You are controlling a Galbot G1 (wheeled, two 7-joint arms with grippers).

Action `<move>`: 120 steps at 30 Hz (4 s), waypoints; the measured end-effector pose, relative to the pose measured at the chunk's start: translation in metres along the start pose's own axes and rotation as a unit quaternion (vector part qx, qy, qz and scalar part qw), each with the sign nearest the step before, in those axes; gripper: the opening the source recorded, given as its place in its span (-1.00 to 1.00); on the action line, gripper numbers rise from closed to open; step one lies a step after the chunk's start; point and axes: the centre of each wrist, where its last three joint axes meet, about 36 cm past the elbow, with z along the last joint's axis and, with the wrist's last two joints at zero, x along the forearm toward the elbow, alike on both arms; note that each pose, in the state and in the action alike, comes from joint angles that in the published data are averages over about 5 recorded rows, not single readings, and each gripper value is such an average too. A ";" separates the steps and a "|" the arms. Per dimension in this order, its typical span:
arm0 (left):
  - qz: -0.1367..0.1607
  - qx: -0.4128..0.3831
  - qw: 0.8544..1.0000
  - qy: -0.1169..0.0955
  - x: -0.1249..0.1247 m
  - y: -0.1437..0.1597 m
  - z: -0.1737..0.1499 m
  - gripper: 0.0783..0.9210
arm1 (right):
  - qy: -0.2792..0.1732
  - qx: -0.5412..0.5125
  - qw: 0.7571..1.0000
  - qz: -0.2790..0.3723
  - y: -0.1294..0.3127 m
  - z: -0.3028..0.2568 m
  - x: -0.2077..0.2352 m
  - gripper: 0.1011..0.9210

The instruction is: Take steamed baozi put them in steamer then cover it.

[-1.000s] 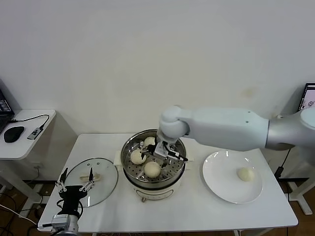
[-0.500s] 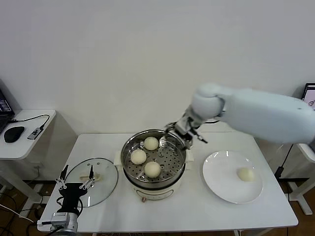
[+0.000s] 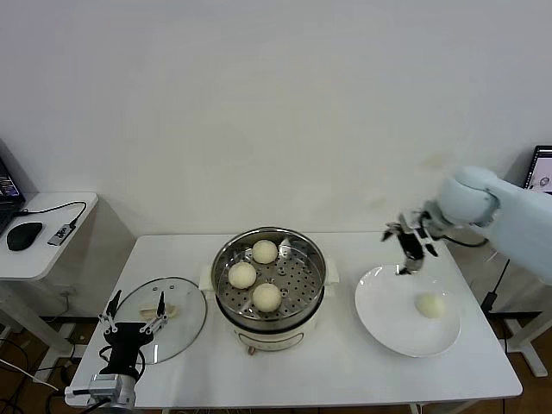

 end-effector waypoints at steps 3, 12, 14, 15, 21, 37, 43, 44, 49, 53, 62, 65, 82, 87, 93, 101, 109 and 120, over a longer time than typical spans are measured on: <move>0.000 0.000 1.000 0.000 0.001 -0.001 0.000 0.77 | 0.014 -0.023 1.000 -0.009 0.014 0.022 -0.016 0.76; 0.001 0.001 1.000 -0.001 0.004 -0.004 -0.003 0.77 | 0.048 -0.070 0.996 -0.030 0.047 0.065 -0.060 0.76; 0.001 0.000 1.000 0.000 0.005 -0.004 -0.003 0.77 | 0.054 -0.077 0.995 -0.033 0.051 0.071 -0.067 0.76; 0.000 -0.001 1.000 0.000 0.005 -0.004 -0.003 0.77 | 0.057 -0.080 0.995 -0.033 0.053 0.073 -0.070 0.76; -0.001 -0.002 1.000 0.001 0.008 -0.005 -0.004 0.77 | 0.070 -0.094 0.992 -0.035 0.057 0.084 -0.087 0.76; -0.004 -0.008 1.000 -0.002 0.008 -0.006 -0.005 0.77 | 0.076 -0.116 0.990 -0.027 0.049 0.087 -0.130 0.76; -0.005 -0.009 1.000 -0.003 0.008 -0.008 -0.005 0.77 | 0.078 -0.119 0.989 -0.031 0.049 0.083 -0.140 0.68; -0.005 -0.010 1.000 -0.003 0.008 -0.008 -0.005 0.77 | 0.079 -0.120 0.989 -0.032 0.049 0.083 -0.141 0.65; -0.005 -0.011 1.000 -0.001 0.007 -0.007 -0.003 0.77 | 0.082 -0.123 0.988 -0.034 0.049 0.083 -0.144 0.48; -0.005 -0.011 1.000 -0.001 0.007 -0.007 -0.003 0.77 | 0.081 -0.126 0.988 -0.033 0.047 0.082 -0.144 0.29; -0.002 -0.016 1.000 -0.004 0.005 -0.007 -0.005 0.77 | 0.078 -0.125 0.989 -0.029 0.040 0.077 -0.132 0.11; -0.001 -0.016 1.000 -0.002 0.003 -0.007 -0.005 0.77 | 0.078 -0.122 0.989 -0.026 0.033 0.074 -0.119 0.10; 0.009 -0.003 1.000 0.019 0.005 -0.013 -0.002 0.77 | -0.017 -0.080 0.995 0.055 -0.052 -0.054 0.022 0.13; 0.009 0.001 1.000 0.021 0.006 -0.015 -0.001 0.77 | -0.057 -0.068 0.995 0.050 -0.062 -0.117 0.041 0.14; 0.005 0.001 1.000 0.017 0.008 -0.014 -0.001 0.77 | -0.080 -0.061 0.994 0.034 -0.066 -0.176 0.041 0.14; 0.000 0.002 1.000 0.013 0.008 -0.013 -0.003 0.77 | -0.081 -0.049 0.995 0.014 -0.067 -0.232 0.014 0.14; -0.002 0.004 1.000 0.010 0.005 -0.012 -0.003 0.77 | -0.067 -0.044 0.997 0.000 -0.062 -0.258 -0.018 0.14; -0.004 0.004 1.000 0.007 0.004 -0.010 -0.005 0.77 | -0.056 -0.052 0.997 -0.008 -0.058 -0.266 -0.052 0.14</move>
